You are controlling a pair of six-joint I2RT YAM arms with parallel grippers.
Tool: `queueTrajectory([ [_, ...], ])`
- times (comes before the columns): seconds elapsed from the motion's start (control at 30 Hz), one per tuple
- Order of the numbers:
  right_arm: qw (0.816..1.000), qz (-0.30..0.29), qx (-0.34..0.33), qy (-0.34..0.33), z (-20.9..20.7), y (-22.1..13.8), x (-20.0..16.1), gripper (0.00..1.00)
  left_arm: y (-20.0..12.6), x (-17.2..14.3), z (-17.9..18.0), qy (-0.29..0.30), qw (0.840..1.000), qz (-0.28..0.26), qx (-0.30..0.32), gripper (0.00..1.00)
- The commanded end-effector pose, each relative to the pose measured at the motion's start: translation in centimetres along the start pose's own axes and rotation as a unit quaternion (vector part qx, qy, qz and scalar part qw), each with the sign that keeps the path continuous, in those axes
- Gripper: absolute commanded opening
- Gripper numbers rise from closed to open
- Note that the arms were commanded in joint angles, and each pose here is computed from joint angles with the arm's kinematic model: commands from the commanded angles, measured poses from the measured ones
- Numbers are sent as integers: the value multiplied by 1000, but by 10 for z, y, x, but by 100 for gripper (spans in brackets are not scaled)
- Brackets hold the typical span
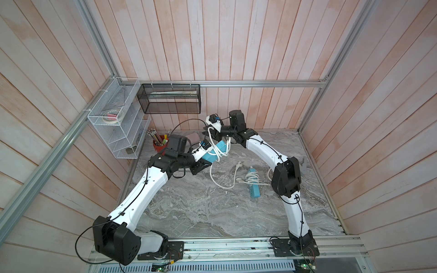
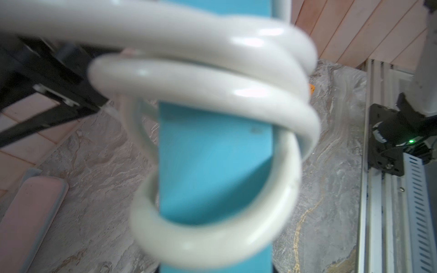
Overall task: Wrap the cord around the power strip
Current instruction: Wrap the power cord around the power strip.
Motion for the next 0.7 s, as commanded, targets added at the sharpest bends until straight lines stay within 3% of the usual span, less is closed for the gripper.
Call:
queueTrajectory([
  [0.0, 990, -59, -110, 70, -13, -21, -9, 45, -27, 33, -24, 56, 992, -100, -58, 0],
  [0.13, 975, -37, -171, 135, -4, -27, -29, 60, -33, 38, -22, 50, 991, -119, -42, 0],
  [0.27, 964, -19, -182, 193, 16, -30, -44, 68, -38, 41, -18, 41, 988, -146, -18, 0],
  [0.67, 929, 16, -237, 285, 61, -29, -80, 73, -40, 53, -5, 23, 984, -176, 26, 0],
])
Point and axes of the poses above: each gripper's point midway between its finger pads, its own y axis out along the fingers, its own z axis along the line the jaws close on, x = y × z, the point moved 9 cm from there along -y, back along the fingers, and after that the axes turned 14 degrees about -y, right-handed, at the moved point
